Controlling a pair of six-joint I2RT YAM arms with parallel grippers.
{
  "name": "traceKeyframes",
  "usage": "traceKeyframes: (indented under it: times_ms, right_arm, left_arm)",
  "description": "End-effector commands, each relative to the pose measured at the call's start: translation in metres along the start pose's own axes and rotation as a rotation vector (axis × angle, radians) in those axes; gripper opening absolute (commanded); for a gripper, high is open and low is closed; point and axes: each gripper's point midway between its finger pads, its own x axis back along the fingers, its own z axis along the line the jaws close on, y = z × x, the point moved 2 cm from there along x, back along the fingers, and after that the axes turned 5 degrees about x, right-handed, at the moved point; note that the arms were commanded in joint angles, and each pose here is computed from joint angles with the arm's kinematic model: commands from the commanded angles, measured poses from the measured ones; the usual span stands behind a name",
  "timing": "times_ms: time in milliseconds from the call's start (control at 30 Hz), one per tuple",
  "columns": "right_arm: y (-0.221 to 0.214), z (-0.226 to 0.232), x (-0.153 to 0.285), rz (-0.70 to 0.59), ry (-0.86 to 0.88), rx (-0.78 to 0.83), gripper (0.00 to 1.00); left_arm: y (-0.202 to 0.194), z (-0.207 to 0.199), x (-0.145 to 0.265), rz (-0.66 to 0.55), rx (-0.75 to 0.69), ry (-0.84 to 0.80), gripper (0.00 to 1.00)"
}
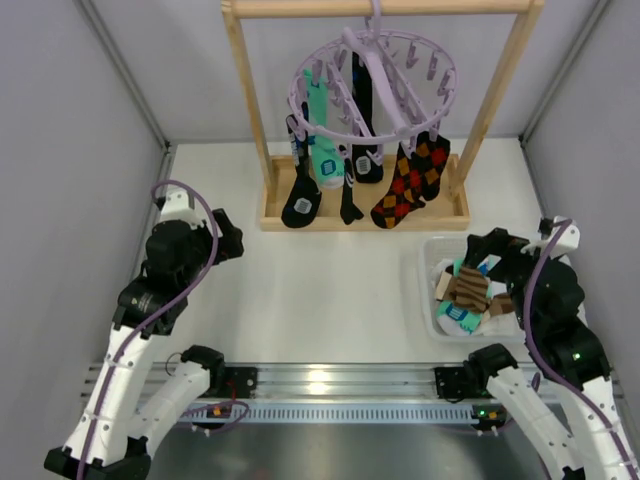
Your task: Remove the socks clipped to the hanger
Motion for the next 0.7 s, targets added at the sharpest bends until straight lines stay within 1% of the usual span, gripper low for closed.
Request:
traceKeyframes:
  times_ms: [0,200,333,433,533,567,600,633,667]
  right_arm:
    - [0.003,-0.001,-0.003,0.005,-0.029,-0.005,0.99]
    - [-0.002,0.005,-0.006,0.026,0.007,-0.001,0.99]
    - [-0.019,0.018,-0.016,0.081,0.078,0.019,0.99]
    - [-0.028,0.028,-0.024,0.107,0.125,0.009,1.00]
    - [-0.034,0.039,-0.030,0.113,0.179,-0.010,0.99]
    - [-0.035,0.048,-0.030,0.117,0.230,-0.016,0.99]
    - [-0.041,0.052,-0.033,0.130,0.258,-0.023,0.99]
    - [-0.038,0.062,-0.037,0.107,0.301,-0.038,0.99]
    - [-0.040,0.075,-0.036,0.121,0.381,-0.053,0.99]
  left_arm:
    - [0.003,-0.011,-0.002,-0.012,0.011,-0.063,0.98]
    - [0.002,-0.012,-0.005,-0.004,0.019,-0.061,0.98]
    - [0.001,-0.018,-0.005,0.012,0.038,-0.091,0.98]
    - [-0.013,-0.030,-0.009,0.076,0.079,-0.156,0.98]
    - [-0.024,-0.052,-0.010,0.147,0.149,-0.277,0.98]
    - [-0.031,-0.056,-0.013,0.173,0.165,-0.299,0.98]
    - [-0.032,-0.068,-0.014,0.198,0.188,-0.361,0.98]
    - [-0.035,-0.072,-0.016,0.211,0.195,-0.373,0.98]
    - [-0.033,-0.077,-0.017,0.217,0.199,-0.381,0.98]
